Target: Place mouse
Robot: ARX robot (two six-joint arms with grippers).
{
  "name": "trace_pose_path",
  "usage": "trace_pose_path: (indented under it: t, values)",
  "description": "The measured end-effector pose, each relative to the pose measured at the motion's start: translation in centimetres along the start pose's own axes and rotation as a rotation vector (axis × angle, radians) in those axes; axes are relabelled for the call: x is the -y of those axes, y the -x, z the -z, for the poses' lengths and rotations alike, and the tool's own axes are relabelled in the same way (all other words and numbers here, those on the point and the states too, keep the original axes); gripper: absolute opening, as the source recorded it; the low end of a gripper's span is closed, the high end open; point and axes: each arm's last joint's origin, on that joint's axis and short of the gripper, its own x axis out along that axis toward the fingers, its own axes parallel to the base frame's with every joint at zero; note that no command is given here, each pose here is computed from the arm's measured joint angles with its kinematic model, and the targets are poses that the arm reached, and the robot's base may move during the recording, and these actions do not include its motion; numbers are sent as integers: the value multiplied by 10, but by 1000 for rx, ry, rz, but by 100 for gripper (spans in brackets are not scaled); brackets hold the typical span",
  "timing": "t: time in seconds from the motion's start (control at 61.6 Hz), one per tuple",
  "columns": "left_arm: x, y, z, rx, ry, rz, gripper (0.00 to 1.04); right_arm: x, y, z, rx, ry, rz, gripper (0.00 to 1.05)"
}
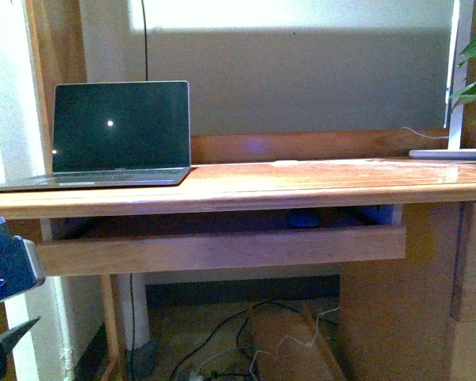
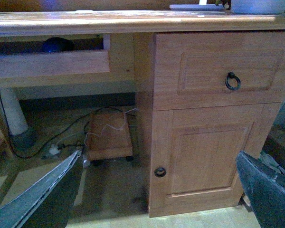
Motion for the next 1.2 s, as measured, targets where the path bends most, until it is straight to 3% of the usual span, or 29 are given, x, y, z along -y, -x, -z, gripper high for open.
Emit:
trace_pose_path:
  t: [0.357, 0.909, 1.201]
  values:
    - [-10, -53, 10, 48, -181, -40, 97, 0, 0, 0, 0, 0, 0, 97]
    - [-12, -111, 31, 68, -238, -19, 97, 0, 0, 0, 0, 0, 0, 97]
    - [-9, -109, 36, 27, -150, 146, 97, 0, 0, 0, 0, 0, 0, 97]
